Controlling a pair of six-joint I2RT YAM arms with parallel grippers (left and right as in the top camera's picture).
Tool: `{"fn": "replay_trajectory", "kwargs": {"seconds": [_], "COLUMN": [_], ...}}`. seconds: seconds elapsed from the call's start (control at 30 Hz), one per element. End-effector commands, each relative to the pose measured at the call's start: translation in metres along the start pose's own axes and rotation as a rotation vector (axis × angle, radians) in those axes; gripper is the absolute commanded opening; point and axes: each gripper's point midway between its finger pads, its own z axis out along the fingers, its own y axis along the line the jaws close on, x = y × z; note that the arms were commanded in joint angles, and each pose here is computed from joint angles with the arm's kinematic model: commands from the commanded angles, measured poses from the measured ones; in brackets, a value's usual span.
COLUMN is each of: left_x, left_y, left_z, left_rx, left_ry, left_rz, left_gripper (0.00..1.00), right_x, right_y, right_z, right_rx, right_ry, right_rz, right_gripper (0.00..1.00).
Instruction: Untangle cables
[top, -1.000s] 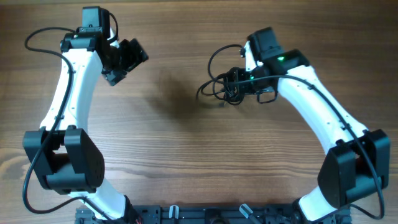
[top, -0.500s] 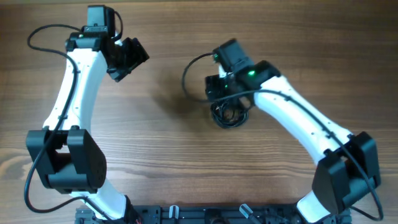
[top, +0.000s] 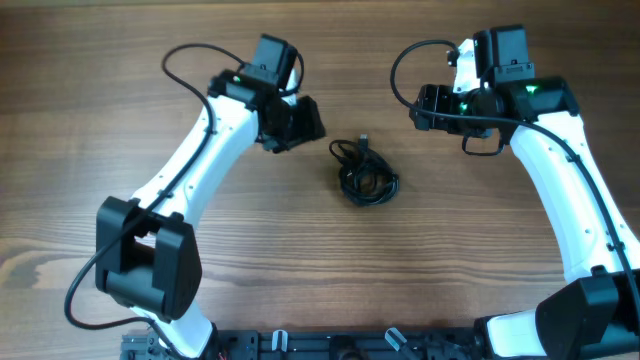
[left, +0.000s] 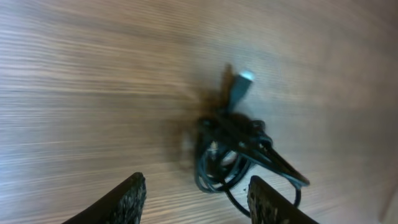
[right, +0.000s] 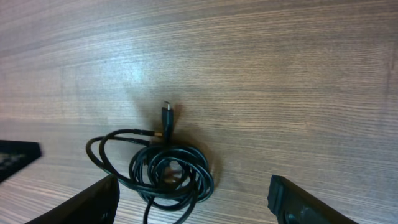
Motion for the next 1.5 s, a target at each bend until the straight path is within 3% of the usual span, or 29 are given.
{"fn": "replay_trajectory", "kwargs": {"seconds": [0.0,0.13,0.23,0.4,0.63,0.77,0.83,0.87,0.93,1.0,1.13,1.17,1.23,1.3,1.47], "left_x": [0.039,0.074,0.089,0.085,0.073,0.084,0.088,0.09,0.089,0.07,0.0,-0.015,-0.023,-0.024,-0.03], "left_y": [-0.016,-0.02,-0.015,0.023,0.004,0.007,0.013,0.019,0.018,0.002,-0.03,-0.031,-0.032,-0.024,-0.014], "left_z": [0.026,0.043,0.057,0.075,0.098,0.115,0.124,0.13,0.13,0.108,0.013,-0.019,-0.063,-0.097,-0.107], "left_rx": [0.094,0.088,0.068,-0.091,0.021,-0.007,-0.028,-0.048,-0.043,0.02,0.198,0.245,0.319,0.332,0.304], "left_ry": [0.128,0.206,0.23,0.137,0.057,0.091,0.11,0.116,0.118,0.067,-0.173,-0.237,-0.298,-0.355,-0.403], "left_rz": [0.074,0.107,0.049,-0.15,-0.143,-0.152,-0.174,-0.21,-0.22,-0.206,-0.145,-0.155,-0.164,-0.181,-0.213], "left_gripper": [0.52,0.44,0.46,0.45,0.43,0.34,0.22,0.1,0.04,0.04,0.04,0.04,0.04,0.04,0.04], "right_x": [-0.005,-0.005,-0.007,-0.007,-0.007,-0.005,-0.003,-0.002,-0.001,-0.001,-0.006,-0.005,-0.001,0.0,-0.004], "right_y": [0.008,0.008,0.008,0.008,0.008,0.007,0.007,0.01,0.016,0.022,0.047,0.065,0.09,0.116,0.162], "right_z": [-0.008,-0.008,-0.007,-0.007,-0.006,-0.006,-0.006,-0.006,-0.007,-0.007,-0.006,-0.007,-0.011,-0.02,-0.048], "right_rx": [-0.03,-0.03,-0.032,-0.031,-0.031,-0.029,-0.03,-0.046,-0.082,-0.109,-0.172,-0.228,-0.289,-0.337,-0.441], "right_ry": [-0.02,-0.024,-0.03,-0.028,-0.027,-0.019,-0.014,-0.009,-0.003,-0.005,-0.037,-0.041,-0.049,-0.079,-0.184], "right_rz": [-0.046,-0.072,-0.073,-0.096,-0.095,-0.092,-0.088,-0.083,-0.083,-0.1,-0.155,-0.184,-0.219,-0.211,-0.271], "right_gripper": [0.79,0.8,0.81,0.81,0.81,0.81,0.81,0.81,0.81,0.81,0.8,0.75,0.68,0.68,0.67]}}
